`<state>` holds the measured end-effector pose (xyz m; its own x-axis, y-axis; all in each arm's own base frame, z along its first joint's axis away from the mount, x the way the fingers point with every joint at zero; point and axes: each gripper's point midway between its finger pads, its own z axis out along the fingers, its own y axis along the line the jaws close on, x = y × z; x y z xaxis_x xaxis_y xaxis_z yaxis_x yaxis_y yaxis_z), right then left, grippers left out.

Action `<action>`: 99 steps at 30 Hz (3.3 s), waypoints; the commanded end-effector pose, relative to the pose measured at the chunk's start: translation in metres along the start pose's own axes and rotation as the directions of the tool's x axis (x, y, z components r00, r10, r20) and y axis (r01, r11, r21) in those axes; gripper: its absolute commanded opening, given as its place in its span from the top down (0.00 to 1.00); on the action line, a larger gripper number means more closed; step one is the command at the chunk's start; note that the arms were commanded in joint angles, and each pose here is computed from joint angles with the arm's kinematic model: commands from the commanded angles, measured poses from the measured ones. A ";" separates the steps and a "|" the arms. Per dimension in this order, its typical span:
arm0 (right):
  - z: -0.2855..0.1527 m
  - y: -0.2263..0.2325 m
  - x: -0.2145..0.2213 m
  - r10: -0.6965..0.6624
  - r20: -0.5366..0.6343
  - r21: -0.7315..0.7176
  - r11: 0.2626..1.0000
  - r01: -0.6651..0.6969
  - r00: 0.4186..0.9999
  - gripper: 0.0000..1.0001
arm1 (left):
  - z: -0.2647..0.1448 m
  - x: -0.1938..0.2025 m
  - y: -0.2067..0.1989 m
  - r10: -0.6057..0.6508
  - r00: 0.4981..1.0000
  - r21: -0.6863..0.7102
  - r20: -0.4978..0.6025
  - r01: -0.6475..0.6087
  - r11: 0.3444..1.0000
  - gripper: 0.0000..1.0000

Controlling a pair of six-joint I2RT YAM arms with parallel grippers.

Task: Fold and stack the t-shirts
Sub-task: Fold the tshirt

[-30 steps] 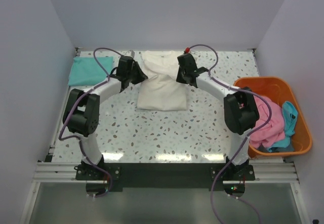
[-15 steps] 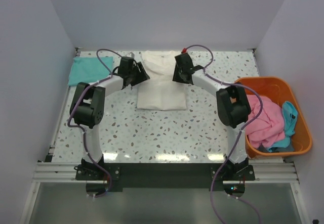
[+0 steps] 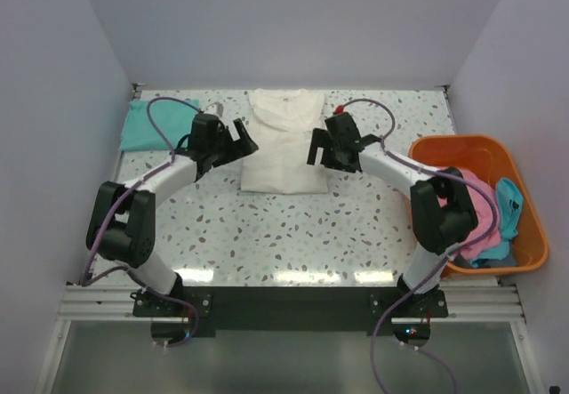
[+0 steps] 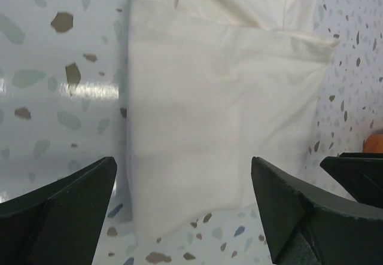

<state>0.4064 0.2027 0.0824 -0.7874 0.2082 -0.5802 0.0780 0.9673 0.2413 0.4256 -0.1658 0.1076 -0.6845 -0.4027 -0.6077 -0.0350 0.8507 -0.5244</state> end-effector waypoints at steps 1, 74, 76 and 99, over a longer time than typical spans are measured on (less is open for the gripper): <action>-0.025 -0.001 0.027 0.076 -0.028 -0.101 0.992 -0.079 0.997 0.01 | -0.026 0.031 0.014 0.008 0.999 0.006 -0.037 -0.008 1.000 0.00; -0.207 -0.009 0.012 0.101 0.155 -0.224 0.972 -0.065 0.983 1.00 | -0.180 0.010 -0.054 0.024 0.974 0.056 0.225 -0.037 0.998 1.00; -0.203 -0.009 0.001 0.101 0.172 -0.206 0.976 -0.064 0.980 1.00 | -0.171 0.000 -0.050 0.044 0.969 0.001 0.241 -0.045 0.999 1.00; -0.048 -0.011 -0.082 0.085 0.041 -0.205 0.976 -0.075 0.995 1.00 | -0.019 -0.081 -0.022 0.117 0.971 -0.085 0.209 -0.101 0.991 1.00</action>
<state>0.4158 0.1745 0.1576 -0.7798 0.3306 -0.5317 0.0672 0.8885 0.4540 0.4309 -0.1683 0.1628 -0.6143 -0.3671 -0.6984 -0.0099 0.8887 -0.4584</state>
